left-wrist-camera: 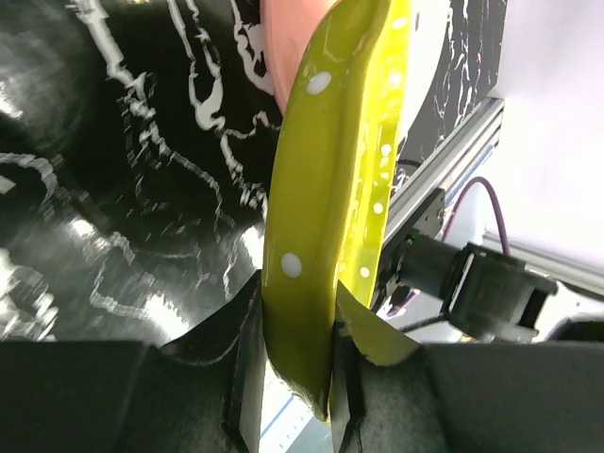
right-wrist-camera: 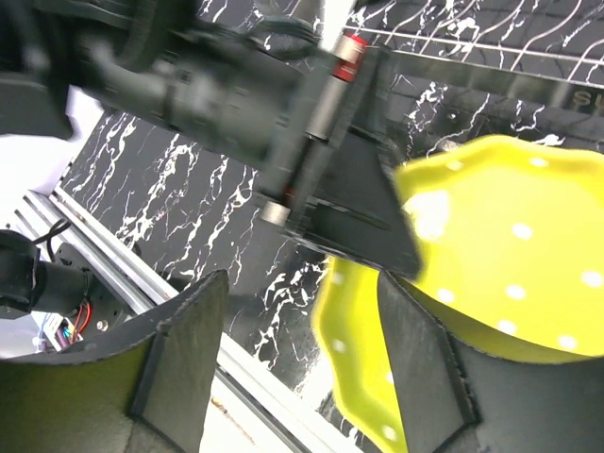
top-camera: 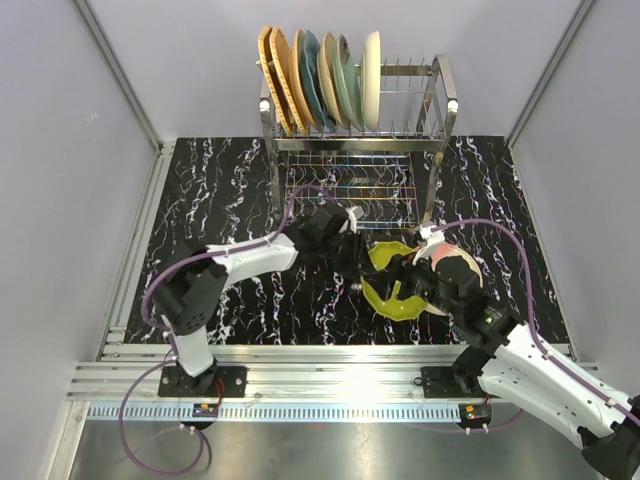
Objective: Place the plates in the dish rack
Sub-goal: Pass the plate from the right arm to the left
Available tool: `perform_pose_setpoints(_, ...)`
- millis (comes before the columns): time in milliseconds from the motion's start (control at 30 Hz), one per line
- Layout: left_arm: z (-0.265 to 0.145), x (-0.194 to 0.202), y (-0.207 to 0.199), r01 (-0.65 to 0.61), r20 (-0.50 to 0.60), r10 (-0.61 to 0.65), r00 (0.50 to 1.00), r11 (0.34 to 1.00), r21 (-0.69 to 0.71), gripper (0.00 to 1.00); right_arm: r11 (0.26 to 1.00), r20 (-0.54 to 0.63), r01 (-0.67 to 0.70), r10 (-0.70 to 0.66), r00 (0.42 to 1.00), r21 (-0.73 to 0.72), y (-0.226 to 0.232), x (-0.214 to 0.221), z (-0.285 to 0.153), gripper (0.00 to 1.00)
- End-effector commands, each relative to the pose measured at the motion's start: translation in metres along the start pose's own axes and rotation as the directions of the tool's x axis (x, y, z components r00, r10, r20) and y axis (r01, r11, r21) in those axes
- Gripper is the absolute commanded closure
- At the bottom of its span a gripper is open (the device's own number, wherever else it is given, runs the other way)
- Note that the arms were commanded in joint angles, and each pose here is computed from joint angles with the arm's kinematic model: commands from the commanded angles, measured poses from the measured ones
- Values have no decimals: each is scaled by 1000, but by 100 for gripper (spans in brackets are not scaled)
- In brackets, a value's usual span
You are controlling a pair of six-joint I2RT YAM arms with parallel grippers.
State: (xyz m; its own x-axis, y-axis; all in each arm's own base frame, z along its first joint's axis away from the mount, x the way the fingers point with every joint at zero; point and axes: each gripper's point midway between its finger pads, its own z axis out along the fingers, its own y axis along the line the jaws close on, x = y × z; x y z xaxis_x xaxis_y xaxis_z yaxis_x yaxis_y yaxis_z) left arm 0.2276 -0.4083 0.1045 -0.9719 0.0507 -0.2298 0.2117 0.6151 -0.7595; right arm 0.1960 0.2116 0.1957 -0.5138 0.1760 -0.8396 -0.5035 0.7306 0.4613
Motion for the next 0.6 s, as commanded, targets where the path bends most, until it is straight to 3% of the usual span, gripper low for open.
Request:
perform_pose_setpoints(0,-49,-24,-57,-160,142,140,980,978,137,100,997,45,53,-51,998,-54,19,-24,-7,27)
perform_pose_setpoints(133,-76,-27,-47,-161,203,141,969,983,84,100,994,65,75,-70,995,-77,27,-36,-8,23)
perform_pose_setpoints(233,-98,-34,-26,-111,259,106,960,994,2,100,991,61,109,-104,993,-81,32,-38,-4,8)
perform_pose_setpoints(333,-120,-41,-4,-52,323,74,943,996,-78,100,985,53,160,-157,986,-59,34,-37,3,2)
perform_pose_setpoints(567,-156,-47,36,69,417,28,908,974,-215,100,938,35,346,-346,937,30,50,-21,30,0)
